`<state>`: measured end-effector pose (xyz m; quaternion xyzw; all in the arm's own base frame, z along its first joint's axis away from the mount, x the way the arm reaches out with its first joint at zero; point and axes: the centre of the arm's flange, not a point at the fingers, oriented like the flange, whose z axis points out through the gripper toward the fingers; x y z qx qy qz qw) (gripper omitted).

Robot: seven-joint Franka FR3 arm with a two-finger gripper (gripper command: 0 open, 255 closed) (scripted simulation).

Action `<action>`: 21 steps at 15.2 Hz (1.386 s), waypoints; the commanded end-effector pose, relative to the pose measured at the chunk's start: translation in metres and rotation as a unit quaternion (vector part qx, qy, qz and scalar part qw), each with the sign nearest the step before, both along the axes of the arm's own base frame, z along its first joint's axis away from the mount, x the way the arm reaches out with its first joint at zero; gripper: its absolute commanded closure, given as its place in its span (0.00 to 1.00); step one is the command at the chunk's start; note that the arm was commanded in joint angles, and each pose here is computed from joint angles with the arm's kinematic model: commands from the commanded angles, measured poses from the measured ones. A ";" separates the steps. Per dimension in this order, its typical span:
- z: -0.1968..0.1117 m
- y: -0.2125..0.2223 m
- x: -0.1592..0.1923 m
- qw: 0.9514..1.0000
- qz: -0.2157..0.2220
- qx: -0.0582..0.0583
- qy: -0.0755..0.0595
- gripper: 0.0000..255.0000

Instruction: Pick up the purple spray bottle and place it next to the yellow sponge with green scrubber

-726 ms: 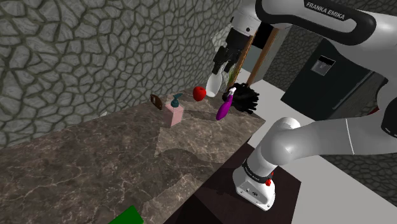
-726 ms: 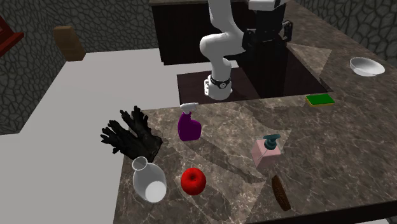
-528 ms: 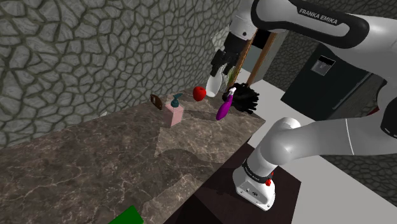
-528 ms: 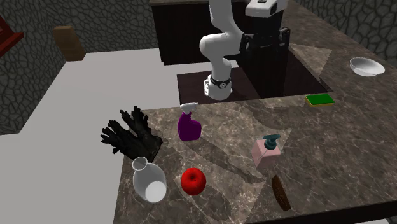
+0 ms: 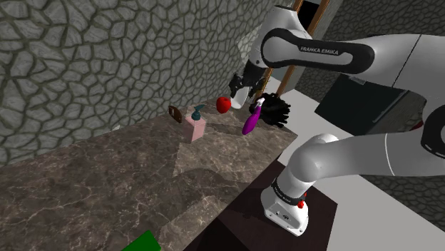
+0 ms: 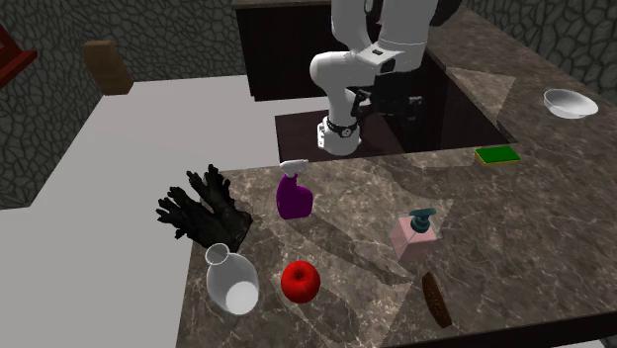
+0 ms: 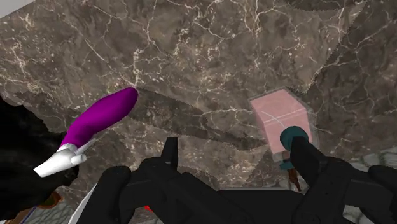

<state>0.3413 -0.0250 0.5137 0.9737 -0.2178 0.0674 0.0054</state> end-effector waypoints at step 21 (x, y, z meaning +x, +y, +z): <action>-0.198 -0.114 -0.002 0.914 -0.393 -0.101 -0.023 0.00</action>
